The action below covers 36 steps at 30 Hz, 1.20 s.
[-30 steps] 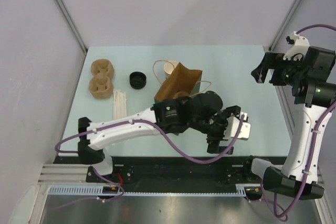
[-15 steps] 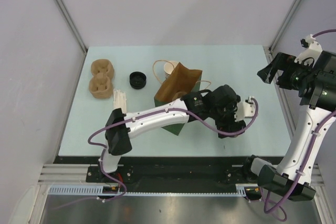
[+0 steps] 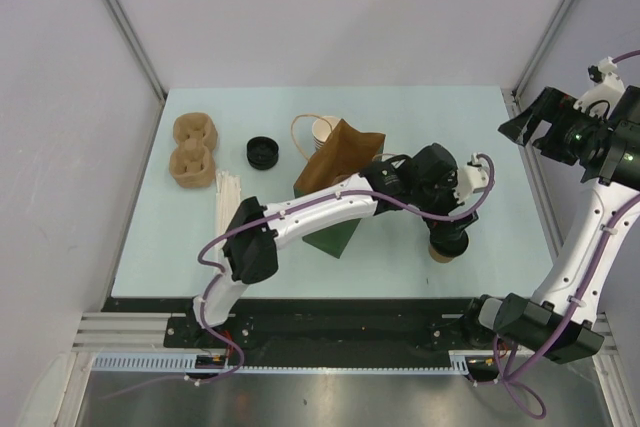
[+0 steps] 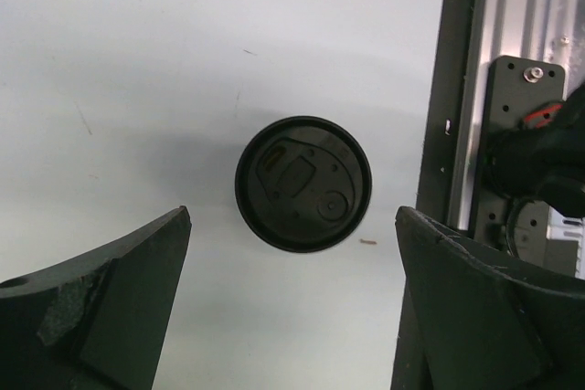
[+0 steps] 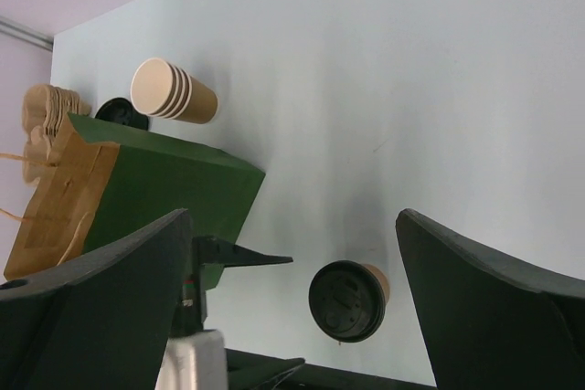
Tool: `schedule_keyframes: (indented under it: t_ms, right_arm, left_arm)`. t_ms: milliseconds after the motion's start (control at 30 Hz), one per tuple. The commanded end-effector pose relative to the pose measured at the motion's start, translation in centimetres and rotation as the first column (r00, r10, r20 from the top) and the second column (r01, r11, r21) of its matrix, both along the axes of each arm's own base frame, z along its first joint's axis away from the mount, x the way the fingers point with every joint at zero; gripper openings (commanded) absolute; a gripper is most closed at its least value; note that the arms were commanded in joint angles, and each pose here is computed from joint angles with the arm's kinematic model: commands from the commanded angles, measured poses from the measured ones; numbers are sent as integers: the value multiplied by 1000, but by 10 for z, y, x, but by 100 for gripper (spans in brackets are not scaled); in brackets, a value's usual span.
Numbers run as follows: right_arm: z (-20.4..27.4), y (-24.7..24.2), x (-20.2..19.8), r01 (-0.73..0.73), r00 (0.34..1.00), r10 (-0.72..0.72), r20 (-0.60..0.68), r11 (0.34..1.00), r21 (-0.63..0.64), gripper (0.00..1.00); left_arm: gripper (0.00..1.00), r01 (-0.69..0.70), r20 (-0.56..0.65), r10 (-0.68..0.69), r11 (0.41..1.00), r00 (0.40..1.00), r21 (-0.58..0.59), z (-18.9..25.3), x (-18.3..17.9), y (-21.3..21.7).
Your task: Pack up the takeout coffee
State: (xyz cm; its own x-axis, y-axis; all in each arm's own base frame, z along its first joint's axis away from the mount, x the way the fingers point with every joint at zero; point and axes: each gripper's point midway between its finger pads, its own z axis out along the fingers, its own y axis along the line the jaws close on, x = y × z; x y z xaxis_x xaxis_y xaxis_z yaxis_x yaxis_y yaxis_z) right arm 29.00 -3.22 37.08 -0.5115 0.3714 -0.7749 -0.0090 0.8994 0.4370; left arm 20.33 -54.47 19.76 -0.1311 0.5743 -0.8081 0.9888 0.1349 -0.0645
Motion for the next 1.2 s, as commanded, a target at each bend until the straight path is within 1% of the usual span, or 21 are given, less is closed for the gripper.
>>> schedule_keyframes:
  t_ms: [0, 267, 633, 900, 1167]
  right_arm:
    - [14, 2, 0, -9, 999, 9, 46, 1000, -5, 100]
    - [14, 2, 5, -17, 999, 16, 46, 1000, 10, 100]
    - [14, 2, 6, -22, 999, 21, 50, 1000, 9, 100]
    - [20, 4, 6, -27, 997, 26, 66, 1000, 11, 100]
    - [20, 4, 5, -26, 998, 25, 64, 1000, 8, 100]
  left_arm:
    - [99, -73, -3, 73, 996, 997, -60, 13, 16, -16]
    - [100, -134, 7, 134, 991, 991, 5, -18, 27, -17]
    - [100, -75, -46, 75, 997, 996, 9, -29, 8, -23]
    - [100, -83, -34, 84, 996, 996, 27, -40, 8, -26]
    - [99, -68, -35, 70, 997, 997, 40, -47, 0, -28]
